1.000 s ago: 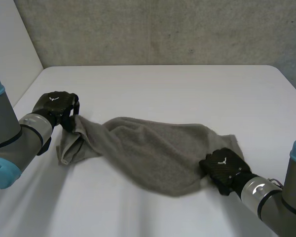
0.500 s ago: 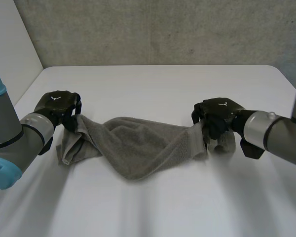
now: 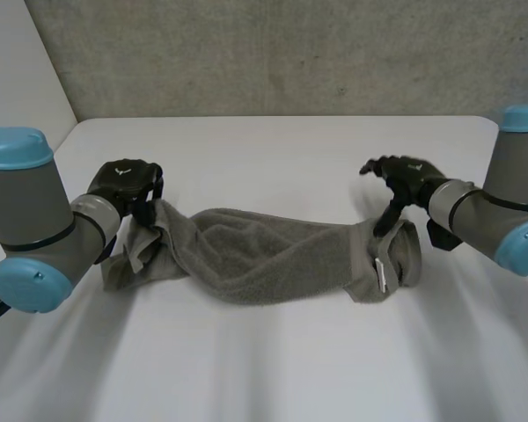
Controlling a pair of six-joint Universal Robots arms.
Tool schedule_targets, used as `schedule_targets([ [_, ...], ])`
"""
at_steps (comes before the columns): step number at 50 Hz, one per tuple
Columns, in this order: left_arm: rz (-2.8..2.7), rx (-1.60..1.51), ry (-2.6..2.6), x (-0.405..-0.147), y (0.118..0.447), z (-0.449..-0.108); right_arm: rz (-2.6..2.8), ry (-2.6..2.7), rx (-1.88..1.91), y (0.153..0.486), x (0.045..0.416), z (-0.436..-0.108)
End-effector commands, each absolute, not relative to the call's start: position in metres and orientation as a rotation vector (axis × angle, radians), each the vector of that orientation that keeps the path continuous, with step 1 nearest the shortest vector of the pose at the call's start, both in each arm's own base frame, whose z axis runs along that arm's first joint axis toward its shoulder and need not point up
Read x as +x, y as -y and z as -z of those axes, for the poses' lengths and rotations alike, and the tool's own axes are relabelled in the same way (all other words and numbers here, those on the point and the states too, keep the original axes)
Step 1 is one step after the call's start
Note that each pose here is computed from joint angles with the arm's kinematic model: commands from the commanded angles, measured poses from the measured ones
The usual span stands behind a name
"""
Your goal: Fold the towel.
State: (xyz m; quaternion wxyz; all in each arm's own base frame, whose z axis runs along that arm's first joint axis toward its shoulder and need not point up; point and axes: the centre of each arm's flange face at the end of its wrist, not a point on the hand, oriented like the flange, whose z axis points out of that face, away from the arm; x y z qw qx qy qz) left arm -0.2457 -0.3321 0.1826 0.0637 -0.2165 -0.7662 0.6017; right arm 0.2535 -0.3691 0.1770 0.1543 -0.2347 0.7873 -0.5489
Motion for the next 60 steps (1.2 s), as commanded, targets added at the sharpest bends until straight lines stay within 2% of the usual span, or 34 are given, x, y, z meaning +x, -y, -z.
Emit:
schedule_targets([
  [1, -1.822, -0.659, 2.3, -0.25, 0.33, -0.185, 1.78, -2.128, -0.781, 0.322, 0.245, -0.226],
  [4, -1.814, -0.663, 2.303, -0.25, 0.328, -0.184, 1.781, -2.136, -0.815, 0.311, 0.243, -0.226],
  [6, -1.81, -0.662, 2.306, -0.25, 0.328, -0.183, 1.747, -2.189, -0.928, 0.283, 0.235, -0.215],
  [9, -1.81, -0.662, 2.306, -0.25, 0.327, -0.183, 1.727, -2.215, -0.974, 0.271, 0.232, -0.208],
  [11, -1.811, -0.662, 2.305, -0.25, 0.327, -0.184, 1.679, -2.258, -1.036, 0.253, 0.227, -0.192],
  [19, -1.817, -0.656, 2.299, -0.25, 0.327, -0.186, 1.623, -2.308, -1.057, 0.233, 0.222, -0.161],
  [46, -1.801, -0.658, 2.305, -0.251, 0.326, -0.182, 1.592, -2.223, -1.15, 0.252, 0.257, -0.118],
  [60, -1.792, -0.663, 2.31, -0.251, 0.326, -0.179, 1.685, -2.24, -1.123, 0.276, 0.263, -0.116],
])
